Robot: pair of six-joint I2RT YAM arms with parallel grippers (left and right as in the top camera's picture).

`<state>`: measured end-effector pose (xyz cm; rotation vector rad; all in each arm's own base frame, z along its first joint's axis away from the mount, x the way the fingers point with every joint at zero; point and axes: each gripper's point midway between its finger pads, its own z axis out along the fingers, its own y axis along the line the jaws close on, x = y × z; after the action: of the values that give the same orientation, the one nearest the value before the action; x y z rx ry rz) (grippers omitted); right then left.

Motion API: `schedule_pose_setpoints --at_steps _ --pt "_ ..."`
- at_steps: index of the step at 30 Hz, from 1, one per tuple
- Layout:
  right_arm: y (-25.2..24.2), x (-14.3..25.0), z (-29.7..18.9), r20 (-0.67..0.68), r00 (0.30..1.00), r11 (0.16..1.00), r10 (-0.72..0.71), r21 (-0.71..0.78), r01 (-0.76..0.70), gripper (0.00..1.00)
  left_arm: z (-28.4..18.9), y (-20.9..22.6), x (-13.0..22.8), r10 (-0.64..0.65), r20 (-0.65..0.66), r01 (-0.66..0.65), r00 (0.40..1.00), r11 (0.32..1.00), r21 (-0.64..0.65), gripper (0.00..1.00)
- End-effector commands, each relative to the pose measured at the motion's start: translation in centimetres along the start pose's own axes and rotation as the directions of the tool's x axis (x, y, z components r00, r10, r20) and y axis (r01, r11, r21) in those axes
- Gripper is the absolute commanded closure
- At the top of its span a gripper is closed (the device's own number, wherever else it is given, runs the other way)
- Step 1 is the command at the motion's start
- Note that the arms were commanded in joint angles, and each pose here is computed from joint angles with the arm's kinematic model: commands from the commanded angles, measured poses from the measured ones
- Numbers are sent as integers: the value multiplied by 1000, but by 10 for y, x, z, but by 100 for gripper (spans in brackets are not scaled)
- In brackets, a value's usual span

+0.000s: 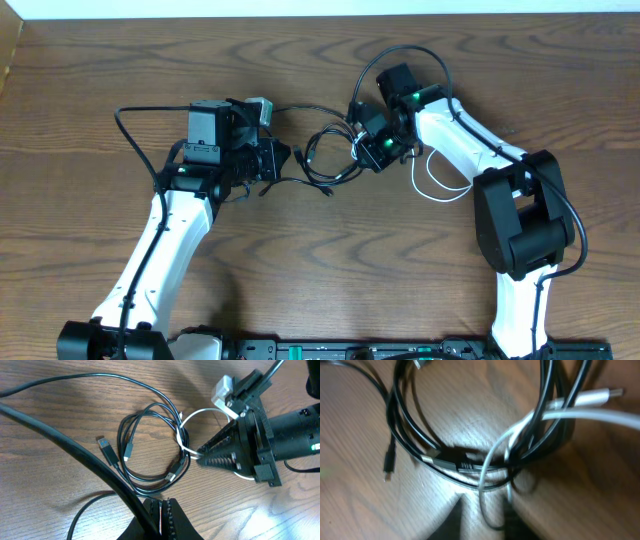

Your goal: Untangle cables

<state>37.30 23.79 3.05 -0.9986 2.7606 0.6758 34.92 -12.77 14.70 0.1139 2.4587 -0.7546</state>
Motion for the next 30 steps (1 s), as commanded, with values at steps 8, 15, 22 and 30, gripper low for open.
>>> schedule_pose_setpoints --at_steps 8,15,22,30 --pt "-5 7 5 -31 999 999 -13 37 14 77 -5 -1 -3 31 16 -30 999 1000 -6 92" --pt "-3 8 8 -35 999 999 -10 30 11 58 -5 -1 -2 29 14 -29 999 1000 -6 92" --pt "1 7 17 -38 999 1000 -18 22 18 61 -5 -1 -3 29 14 -29 999 1000 -6 92" --pt "6 3 23 -33 999 999 -29 18 29 94 -5 -1 -2 29 13 -29 999 1000 -7 92"
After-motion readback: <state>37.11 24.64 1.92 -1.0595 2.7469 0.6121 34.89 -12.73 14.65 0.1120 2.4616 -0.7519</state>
